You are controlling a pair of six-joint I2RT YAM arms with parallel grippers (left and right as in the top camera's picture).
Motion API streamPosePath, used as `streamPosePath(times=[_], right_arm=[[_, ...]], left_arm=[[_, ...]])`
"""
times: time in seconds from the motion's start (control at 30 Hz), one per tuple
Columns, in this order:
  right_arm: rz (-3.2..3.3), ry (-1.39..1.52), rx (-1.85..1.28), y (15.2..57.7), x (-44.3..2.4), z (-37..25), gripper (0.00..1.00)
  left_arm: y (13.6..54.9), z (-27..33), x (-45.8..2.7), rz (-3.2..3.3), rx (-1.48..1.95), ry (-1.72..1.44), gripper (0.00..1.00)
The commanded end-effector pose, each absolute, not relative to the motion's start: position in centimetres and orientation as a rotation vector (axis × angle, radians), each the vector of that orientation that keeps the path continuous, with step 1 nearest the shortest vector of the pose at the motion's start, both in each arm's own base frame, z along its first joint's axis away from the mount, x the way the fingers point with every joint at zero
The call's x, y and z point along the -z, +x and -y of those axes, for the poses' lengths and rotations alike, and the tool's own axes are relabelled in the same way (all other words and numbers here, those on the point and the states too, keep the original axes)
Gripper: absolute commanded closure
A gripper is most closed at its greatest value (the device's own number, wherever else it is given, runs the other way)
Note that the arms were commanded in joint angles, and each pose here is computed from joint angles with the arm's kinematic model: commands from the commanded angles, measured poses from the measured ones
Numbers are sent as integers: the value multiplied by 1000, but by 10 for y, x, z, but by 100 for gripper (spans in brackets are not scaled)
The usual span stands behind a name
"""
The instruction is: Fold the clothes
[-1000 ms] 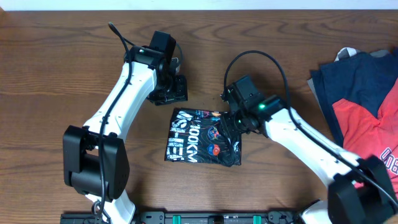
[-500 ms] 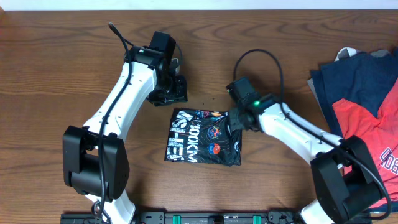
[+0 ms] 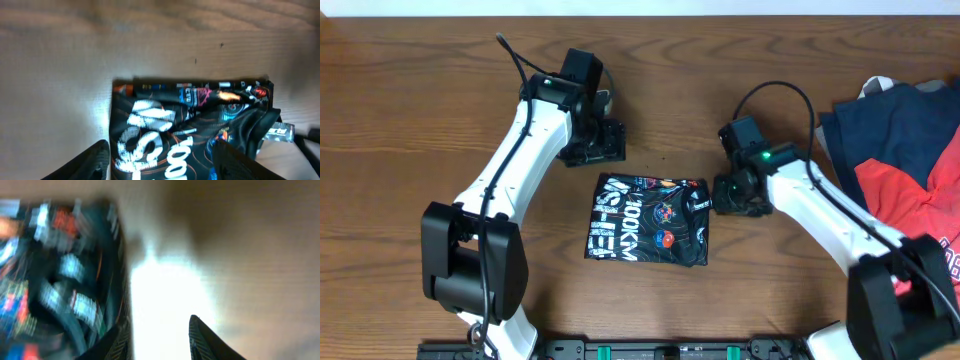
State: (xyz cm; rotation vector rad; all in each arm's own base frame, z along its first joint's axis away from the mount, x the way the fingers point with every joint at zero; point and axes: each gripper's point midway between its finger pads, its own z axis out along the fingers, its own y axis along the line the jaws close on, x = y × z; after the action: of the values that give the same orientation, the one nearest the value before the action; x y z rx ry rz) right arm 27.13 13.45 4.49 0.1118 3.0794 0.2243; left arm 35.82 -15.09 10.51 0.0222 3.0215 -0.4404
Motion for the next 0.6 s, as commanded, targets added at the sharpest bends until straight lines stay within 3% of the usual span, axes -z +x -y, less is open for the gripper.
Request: streamPosePath(times=[0.0,0.33,0.57], right_arm=[[-3126,-56,-489,249,-61,-166,64],[-3118,-433,-553,210,-60,-219,61],[-3142,-460,-451,206,-35,-223,66]], left_arm=[[361,148,-85,-3046,403,135,33],[343,143,-12,-3269,345,131,33],[325,138,-3,-3360,317,115,37]])
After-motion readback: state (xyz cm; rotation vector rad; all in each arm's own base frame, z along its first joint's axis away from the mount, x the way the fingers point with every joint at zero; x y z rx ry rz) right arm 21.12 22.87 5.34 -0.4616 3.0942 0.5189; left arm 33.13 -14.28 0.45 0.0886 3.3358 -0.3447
